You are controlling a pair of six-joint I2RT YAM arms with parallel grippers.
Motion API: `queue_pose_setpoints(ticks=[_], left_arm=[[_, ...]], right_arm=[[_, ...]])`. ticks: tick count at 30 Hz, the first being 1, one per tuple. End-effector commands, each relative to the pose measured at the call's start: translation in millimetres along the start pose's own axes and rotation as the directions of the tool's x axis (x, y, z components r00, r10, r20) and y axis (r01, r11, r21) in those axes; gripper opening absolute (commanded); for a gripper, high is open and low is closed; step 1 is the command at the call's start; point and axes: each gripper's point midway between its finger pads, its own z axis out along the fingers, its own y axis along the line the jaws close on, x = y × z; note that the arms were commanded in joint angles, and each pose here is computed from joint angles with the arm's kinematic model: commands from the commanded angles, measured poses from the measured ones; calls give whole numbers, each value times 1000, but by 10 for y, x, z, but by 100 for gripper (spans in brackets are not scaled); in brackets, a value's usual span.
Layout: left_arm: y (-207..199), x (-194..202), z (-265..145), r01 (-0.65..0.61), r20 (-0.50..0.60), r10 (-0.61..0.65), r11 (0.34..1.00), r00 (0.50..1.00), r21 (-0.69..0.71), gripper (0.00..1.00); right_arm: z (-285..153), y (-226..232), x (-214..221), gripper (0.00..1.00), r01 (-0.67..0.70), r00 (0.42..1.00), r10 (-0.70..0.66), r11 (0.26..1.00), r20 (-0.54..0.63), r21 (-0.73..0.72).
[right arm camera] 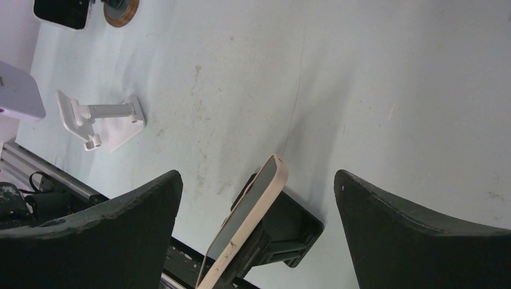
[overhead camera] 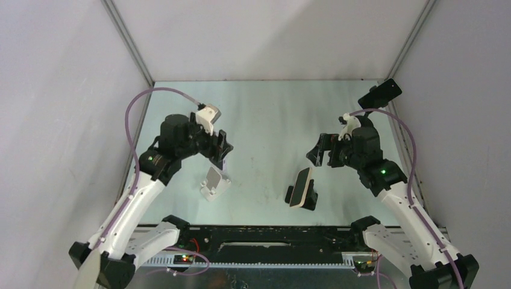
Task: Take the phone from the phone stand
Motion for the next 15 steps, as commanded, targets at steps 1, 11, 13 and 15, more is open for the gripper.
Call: queue_pose_setpoints(ticks=[1,11,13,15], left_arm=[[137,-644,60,75,167,-63,995,984,-66,0],[354,-1084,761,303,171,-285,949,943,-87,0],[331,-1083,997,306,167,-292,950,942,-63,0],[321,-1078,1164,294,161,-280,953,946,-68,0]], right_arm=[[-125,-28,-164,100,-38,998,37,999,46,31],[-332,-210,-214,100,-116,992,112,988,52,103],[-353,-227,-209,100,-127,991,122,986,55,108],[-368,-236,-201,100,-136,990,130,984,55,112]])
